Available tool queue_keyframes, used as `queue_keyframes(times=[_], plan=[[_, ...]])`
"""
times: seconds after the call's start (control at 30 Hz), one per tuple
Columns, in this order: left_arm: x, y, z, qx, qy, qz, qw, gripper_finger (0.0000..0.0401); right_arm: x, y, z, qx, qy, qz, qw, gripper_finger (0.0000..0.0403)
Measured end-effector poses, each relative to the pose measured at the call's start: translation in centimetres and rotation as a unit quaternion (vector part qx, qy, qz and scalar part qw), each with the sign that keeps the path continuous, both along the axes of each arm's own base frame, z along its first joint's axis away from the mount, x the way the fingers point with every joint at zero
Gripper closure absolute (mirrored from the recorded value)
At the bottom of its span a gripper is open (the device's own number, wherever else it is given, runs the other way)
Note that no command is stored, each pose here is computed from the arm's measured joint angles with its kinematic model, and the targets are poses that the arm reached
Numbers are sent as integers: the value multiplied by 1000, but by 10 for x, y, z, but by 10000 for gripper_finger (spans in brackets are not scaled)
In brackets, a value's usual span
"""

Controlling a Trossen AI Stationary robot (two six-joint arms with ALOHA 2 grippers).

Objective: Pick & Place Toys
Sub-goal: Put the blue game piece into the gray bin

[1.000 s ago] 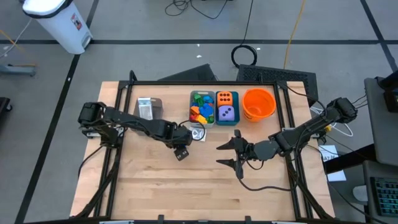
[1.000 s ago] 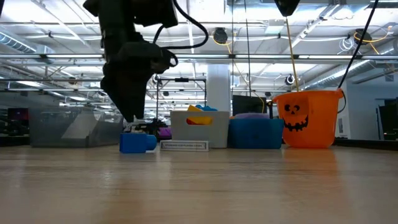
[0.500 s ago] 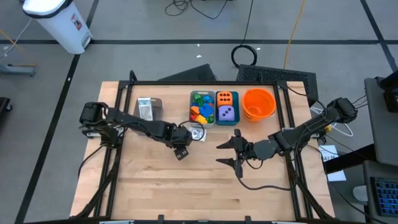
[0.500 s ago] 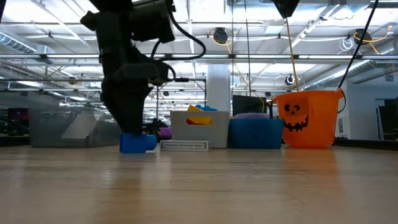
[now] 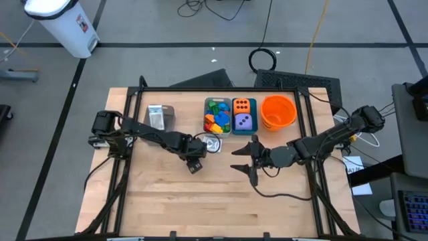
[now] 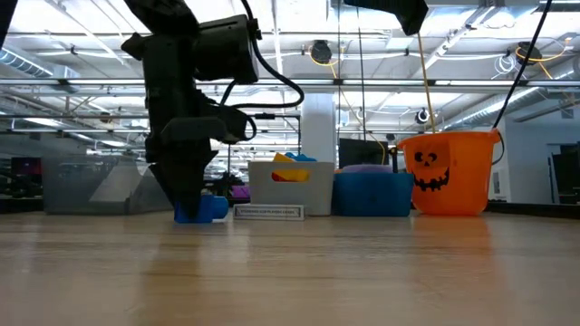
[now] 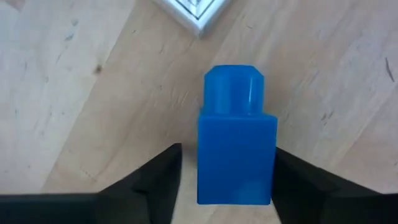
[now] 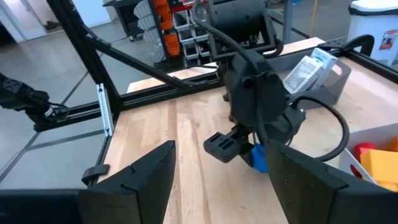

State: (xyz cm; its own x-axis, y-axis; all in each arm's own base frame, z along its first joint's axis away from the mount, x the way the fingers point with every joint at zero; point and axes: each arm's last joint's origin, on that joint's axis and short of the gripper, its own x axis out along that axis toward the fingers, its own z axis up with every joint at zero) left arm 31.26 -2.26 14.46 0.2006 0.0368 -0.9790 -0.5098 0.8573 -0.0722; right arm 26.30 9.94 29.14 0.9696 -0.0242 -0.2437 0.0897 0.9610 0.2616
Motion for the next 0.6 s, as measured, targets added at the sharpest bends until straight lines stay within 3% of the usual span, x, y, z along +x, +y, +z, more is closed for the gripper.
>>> queue_keyframes(times=[0.2, 0.4, 0.6], plan=[[1, 5, 1, 5, -1, -27, 1000, 266, 3, -8, 0, -1, 0, -15, 1000, 165], [-5, 19, 29, -30, -26, -56, 998, 265, 6, -17, 0, -1, 0, -31, 1000, 165], [-24, 36, 95, -17, -110, -88, 990, 265, 9, -26, 1, 1, -5, -48, 999, 165]])
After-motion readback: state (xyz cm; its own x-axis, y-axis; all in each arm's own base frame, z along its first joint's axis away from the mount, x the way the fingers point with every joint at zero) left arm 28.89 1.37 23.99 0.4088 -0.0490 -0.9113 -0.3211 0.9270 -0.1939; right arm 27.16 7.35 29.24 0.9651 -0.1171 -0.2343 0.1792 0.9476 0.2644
